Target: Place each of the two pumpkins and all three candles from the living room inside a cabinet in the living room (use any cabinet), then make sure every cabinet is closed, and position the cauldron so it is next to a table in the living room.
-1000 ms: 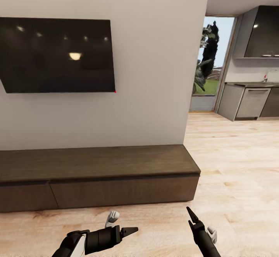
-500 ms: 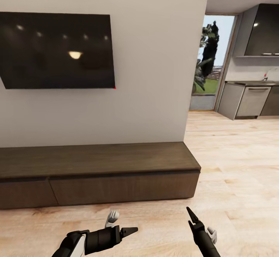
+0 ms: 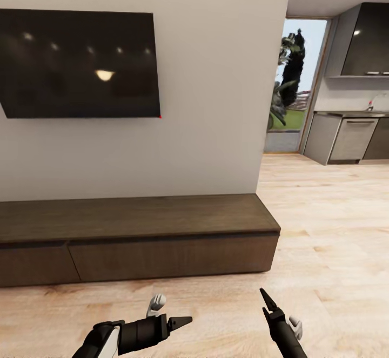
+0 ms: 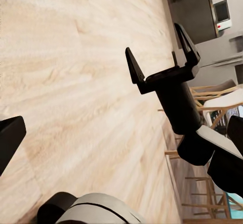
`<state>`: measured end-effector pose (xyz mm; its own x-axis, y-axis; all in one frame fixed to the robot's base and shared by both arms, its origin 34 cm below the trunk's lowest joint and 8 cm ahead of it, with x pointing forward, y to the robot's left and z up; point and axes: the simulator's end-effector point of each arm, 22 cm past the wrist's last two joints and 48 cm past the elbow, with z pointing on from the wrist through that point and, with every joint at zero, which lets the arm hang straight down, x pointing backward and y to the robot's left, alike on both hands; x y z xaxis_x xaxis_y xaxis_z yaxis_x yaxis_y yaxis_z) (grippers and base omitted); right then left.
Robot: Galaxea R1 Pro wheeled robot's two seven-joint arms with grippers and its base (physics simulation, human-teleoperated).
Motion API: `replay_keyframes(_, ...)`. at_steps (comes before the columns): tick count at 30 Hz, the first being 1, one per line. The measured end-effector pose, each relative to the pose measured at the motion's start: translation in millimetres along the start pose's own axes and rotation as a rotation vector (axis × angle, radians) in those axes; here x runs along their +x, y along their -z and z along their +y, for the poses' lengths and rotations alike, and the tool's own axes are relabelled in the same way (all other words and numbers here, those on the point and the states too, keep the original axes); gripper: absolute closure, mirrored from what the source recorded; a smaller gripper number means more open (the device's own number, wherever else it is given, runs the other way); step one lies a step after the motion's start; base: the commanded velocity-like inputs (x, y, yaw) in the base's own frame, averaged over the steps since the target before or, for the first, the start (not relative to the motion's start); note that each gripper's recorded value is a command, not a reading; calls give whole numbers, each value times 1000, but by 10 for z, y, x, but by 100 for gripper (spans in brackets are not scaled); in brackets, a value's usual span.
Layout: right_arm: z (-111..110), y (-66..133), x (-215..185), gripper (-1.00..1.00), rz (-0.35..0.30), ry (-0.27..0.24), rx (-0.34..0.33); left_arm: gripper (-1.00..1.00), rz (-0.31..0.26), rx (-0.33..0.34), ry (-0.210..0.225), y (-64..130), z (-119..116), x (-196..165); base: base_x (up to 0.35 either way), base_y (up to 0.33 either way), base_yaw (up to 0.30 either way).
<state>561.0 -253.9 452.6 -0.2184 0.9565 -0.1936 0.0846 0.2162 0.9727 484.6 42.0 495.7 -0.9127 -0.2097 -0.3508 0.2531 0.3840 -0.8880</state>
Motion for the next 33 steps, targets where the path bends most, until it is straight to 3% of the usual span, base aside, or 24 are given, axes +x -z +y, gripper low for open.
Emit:
replay_keyframes(21,-467,57,118,-100,0,0,0,-100,0,1,-1,-100,386,278,0,0,0)
replay_keyframes(33,-467,57,118,-100,0,0,0,-100,3,46,-5,-93,287,284,25,0,0)
